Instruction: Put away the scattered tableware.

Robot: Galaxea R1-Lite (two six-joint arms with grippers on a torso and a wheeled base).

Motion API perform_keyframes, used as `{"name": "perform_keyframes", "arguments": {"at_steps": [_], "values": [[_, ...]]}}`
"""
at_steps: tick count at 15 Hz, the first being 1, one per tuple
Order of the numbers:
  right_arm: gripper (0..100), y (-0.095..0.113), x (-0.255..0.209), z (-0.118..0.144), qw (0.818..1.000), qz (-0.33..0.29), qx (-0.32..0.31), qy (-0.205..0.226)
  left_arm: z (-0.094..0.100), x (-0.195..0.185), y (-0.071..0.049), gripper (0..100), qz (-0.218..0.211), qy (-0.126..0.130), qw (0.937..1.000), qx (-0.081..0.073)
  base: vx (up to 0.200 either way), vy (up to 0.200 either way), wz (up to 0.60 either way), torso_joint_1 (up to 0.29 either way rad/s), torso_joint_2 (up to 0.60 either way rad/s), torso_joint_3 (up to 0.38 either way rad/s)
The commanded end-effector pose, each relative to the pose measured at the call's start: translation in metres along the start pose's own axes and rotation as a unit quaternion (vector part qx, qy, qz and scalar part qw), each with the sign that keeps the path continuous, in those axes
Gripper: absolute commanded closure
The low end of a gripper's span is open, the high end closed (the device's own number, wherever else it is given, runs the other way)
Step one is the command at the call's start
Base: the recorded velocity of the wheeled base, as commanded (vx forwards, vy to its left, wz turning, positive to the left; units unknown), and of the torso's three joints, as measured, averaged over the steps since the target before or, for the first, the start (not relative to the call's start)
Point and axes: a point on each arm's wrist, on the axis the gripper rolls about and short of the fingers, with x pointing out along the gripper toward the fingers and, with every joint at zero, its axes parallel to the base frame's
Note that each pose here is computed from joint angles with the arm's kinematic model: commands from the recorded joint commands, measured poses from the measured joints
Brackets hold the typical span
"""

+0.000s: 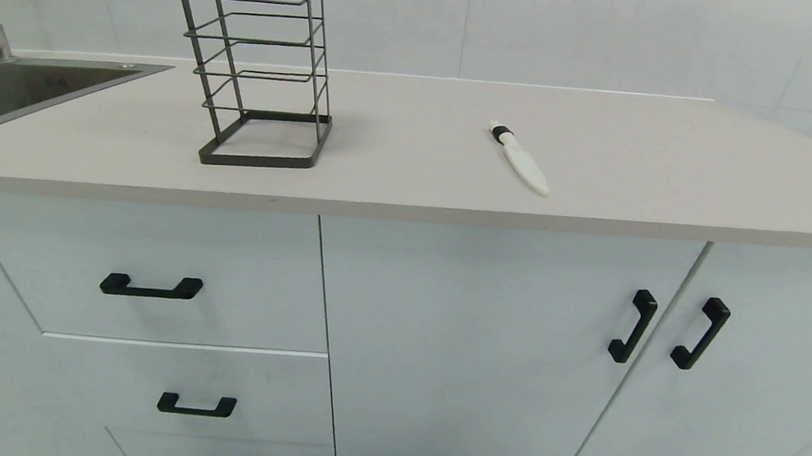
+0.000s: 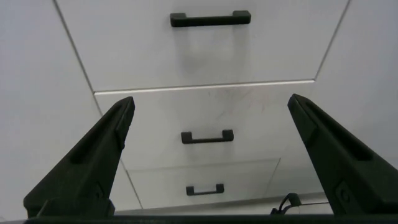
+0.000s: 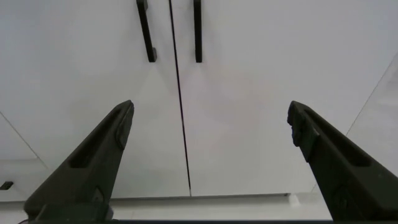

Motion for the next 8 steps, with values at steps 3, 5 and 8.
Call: {"name": "perform_keyframes", "arguments": {"at_steps": [3, 5, 8], "values": [[0, 0.0000, 0.0000, 0.0005, 1.000, 0.000, 0.000, 0.000, 0.0000, 0.0001, 0.0000, 0, 0.001, 0.001, 1.0000, 0.000, 0.067, 0.000, 0.00, 0.002, 0.00, -0.001], [0, 0.0000, 0.0001, 0.0001, 1.000, 0.000, -0.001, 0.000, 0.0000, 0.0001, 0.0000, 0, 0.000, 0.001, 1.0000, 0.000, 0.000, 0.000, 0.60, 0.007, 0.00, -0.005], [0, 0.0000, 0.0000, 0.0005, 1.000, 0.000, 0.000, 0.000, 0.0000, 0.0001, 0.0000, 0, 0.001, 0.001, 1.0000, 0.000, 0.000, 0.000, 0.00, 0.000, 0.00, 0.000]]}}
